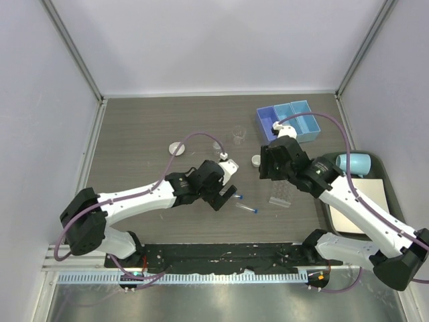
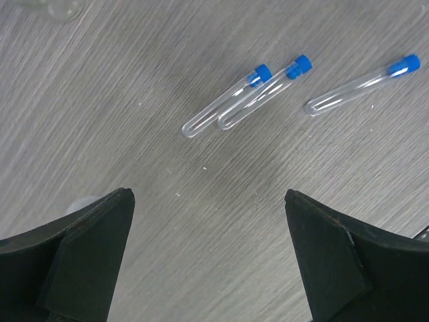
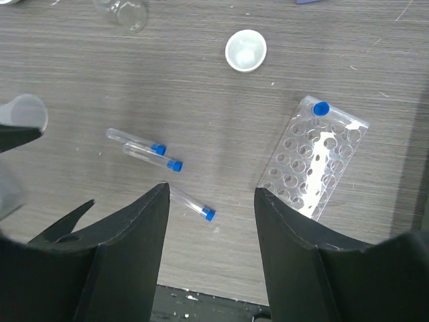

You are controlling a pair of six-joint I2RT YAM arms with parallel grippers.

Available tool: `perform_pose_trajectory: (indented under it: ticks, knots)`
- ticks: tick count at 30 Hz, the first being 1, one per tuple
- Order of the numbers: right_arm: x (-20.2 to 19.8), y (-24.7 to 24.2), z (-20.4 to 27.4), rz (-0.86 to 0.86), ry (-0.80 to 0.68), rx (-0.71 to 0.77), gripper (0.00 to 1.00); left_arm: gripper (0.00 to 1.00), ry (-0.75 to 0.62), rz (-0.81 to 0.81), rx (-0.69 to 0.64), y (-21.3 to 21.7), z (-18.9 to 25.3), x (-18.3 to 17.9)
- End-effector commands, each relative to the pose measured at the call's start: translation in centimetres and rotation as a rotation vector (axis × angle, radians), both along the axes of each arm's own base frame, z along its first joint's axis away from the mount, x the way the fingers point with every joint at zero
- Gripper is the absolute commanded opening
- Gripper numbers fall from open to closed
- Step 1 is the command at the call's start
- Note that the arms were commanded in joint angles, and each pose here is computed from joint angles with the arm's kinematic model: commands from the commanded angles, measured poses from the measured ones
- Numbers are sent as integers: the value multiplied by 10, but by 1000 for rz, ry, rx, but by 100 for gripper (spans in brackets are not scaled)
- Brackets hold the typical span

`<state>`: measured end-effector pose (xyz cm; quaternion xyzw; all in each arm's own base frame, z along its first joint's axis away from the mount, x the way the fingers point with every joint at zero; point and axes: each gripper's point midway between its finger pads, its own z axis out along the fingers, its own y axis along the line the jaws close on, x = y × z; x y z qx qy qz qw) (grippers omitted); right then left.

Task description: Organize the chemistry lab equipment

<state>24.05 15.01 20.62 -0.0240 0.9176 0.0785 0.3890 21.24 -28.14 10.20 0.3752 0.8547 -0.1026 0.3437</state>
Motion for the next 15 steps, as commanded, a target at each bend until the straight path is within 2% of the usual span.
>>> perform_pose_trajectory:
  ticks: [1,8,15]
  knots:
    - [-15,4,23,30,-35,70,59,100,-89,-232,10,-29,8,8]
    - [-39,1,38,86,-40,138,60,100,-6,-440,56,-54,-7,0]
    - [-53,-9,48,101,-49,155,60,100,68,-512,19,-68,-22,5]
